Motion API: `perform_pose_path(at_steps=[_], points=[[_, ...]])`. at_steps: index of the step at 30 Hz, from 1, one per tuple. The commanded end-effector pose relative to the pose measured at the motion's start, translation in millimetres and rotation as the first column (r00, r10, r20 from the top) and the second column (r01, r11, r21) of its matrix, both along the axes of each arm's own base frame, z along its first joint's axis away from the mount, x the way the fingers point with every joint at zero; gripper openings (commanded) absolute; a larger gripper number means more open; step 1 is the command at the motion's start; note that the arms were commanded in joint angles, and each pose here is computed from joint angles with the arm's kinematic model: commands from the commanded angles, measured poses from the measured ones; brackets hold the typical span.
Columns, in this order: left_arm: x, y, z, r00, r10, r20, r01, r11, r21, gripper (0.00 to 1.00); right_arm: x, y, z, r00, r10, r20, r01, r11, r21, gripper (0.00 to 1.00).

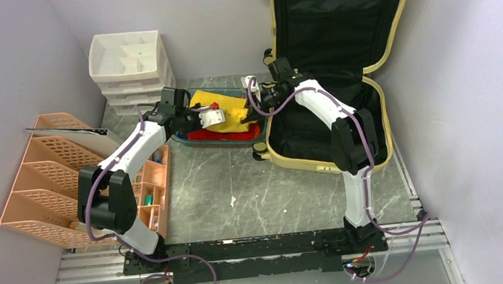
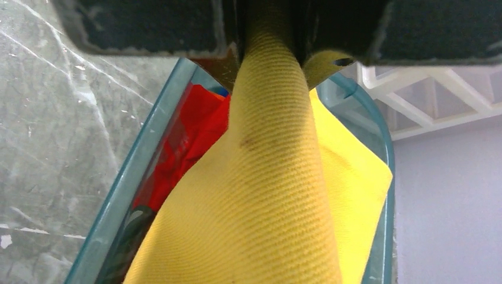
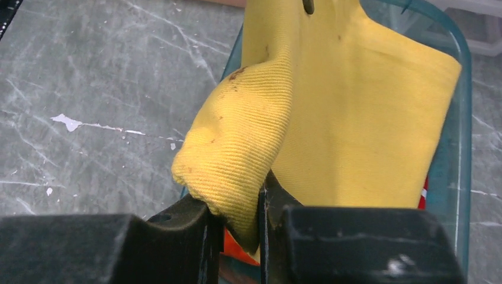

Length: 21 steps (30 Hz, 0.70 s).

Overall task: Open, take out, and arrange the luggage
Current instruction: Adjust the clothes in the bin.

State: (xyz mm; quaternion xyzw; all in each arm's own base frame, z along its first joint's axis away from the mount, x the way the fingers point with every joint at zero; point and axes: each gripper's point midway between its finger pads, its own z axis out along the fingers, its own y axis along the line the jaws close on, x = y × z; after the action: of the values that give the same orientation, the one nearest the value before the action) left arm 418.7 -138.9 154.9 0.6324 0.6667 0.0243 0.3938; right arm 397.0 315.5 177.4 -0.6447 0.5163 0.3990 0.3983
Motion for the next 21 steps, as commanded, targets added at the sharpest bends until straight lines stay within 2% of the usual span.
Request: perform_pose_path(at_steps=[1, 6, 9, 11, 14, 17, 21], points=[[-4, 48, 6, 0.993, 0.119, 0.024, -0.121, 0.986, 0.116, 0.05, -15, -25, 11, 1.000, -0.014, -0.022, 0.013, 0.999, -0.033, 0.00], [-13, 44, -1, 0.996, 0.087, -0.020, -0.085, 0.990, 0.111, 0.05, -19, -24, -9, 0.999, -0.015, -0.041, 0.011, 0.995, -0.096, 0.00], [-9, 40, 8, 0.996, 0.085, -0.007, -0.084, 0.993, 0.088, 0.05, -5, -19, -3, 0.997, -0.064, -0.039, 0.060, 0.993, -0.099, 0.00], [4, 36, 29, 0.994, 0.104, 0.039, -0.106, 0.993, 0.056, 0.05, 11, -15, 18, 0.991, -0.125, -0.046, 0.121, 0.989, -0.084, 0.00], [36, 33, 86, 0.963, 0.211, 0.168, -0.202, 0.977, -0.068, 0.05, 42, -12, 66, 0.968, -0.249, 0.007, 0.249, 0.968, -0.024, 0.00], [65, 29, 141, 0.911, 0.311, 0.272, -0.260, 0.943, -0.207, 0.05, 76, -17, 118, 0.901, -0.417, 0.118, 0.410, 0.908, 0.082, 0.00], [102, 33, 203, 0.813, 0.420, 0.403, -0.294, 0.894, -0.338, 0.05, 127, -32, 175, 0.751, -0.618, 0.232, 0.586, 0.786, 0.196, 0.00]])
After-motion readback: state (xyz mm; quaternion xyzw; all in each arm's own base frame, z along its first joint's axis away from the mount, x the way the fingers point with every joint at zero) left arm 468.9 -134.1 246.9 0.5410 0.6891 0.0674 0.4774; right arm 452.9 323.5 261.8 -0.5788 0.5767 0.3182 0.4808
